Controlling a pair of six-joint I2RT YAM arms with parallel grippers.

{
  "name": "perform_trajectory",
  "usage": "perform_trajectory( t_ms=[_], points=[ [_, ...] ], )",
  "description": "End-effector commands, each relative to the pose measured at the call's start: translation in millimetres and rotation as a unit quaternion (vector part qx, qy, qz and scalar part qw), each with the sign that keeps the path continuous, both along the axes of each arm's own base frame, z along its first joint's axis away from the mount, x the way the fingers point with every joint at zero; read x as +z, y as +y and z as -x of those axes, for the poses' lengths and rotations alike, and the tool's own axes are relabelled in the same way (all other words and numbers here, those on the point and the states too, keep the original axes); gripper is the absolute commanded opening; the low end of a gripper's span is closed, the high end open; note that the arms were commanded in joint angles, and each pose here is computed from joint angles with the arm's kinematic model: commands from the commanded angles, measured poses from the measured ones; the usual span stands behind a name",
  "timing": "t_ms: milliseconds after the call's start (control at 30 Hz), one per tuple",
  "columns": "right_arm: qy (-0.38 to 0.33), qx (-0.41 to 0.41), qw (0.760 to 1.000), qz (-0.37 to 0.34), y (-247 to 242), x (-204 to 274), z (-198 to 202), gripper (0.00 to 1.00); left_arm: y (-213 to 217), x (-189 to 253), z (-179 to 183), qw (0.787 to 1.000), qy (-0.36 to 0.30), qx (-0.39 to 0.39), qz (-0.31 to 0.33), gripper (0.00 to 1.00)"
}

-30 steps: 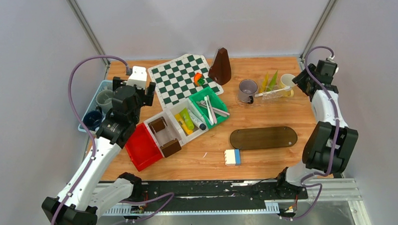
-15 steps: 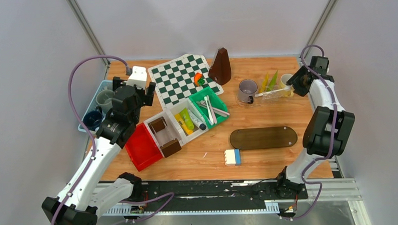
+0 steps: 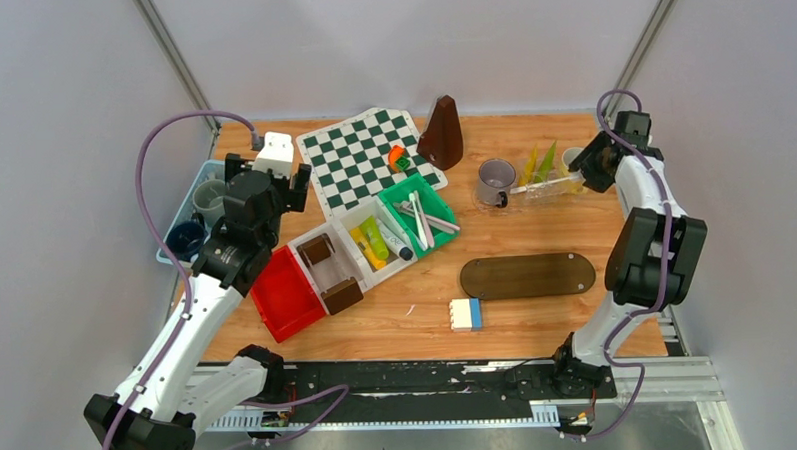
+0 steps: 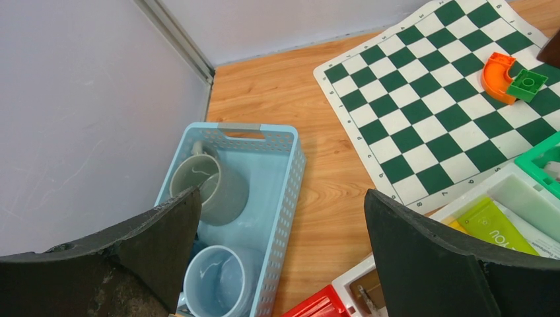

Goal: Prepare toiletry sets of a toothbrush and toothpaste on the tray
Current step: Place the toothbrush in the toothpaste holder.

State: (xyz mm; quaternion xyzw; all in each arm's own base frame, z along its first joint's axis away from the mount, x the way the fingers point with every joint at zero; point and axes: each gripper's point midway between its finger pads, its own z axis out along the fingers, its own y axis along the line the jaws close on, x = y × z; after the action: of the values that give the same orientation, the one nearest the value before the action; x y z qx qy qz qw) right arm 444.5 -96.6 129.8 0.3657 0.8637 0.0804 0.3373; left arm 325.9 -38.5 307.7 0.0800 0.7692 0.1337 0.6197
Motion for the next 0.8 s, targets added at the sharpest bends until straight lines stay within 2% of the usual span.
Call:
perform_trajectory(
  t_ms=[0, 333, 767],
  points=[
    [-0.008, -0.01, 1.0, 0.006, -5.2, 6.3, -10.1, 0.48, 0.5, 8.2, -2.4, 1.0, -0.018, 0.003, 0.014, 1.0],
    [-0.013, -0.013, 1.0, 0.005, -4.8, 8.6, -10.5, 0.38, 1.2, 7.8, -2.2, 1.0, -0.017, 0.004, 0.014, 1.0],
    [-0.045, -0.023, 0.998, 0.028, -8.6, 36.4, -7.2, 0.1, 2.3, 8.6, -2.1, 1.0, -0.019, 0.005, 0.014, 1.0]
  ],
)
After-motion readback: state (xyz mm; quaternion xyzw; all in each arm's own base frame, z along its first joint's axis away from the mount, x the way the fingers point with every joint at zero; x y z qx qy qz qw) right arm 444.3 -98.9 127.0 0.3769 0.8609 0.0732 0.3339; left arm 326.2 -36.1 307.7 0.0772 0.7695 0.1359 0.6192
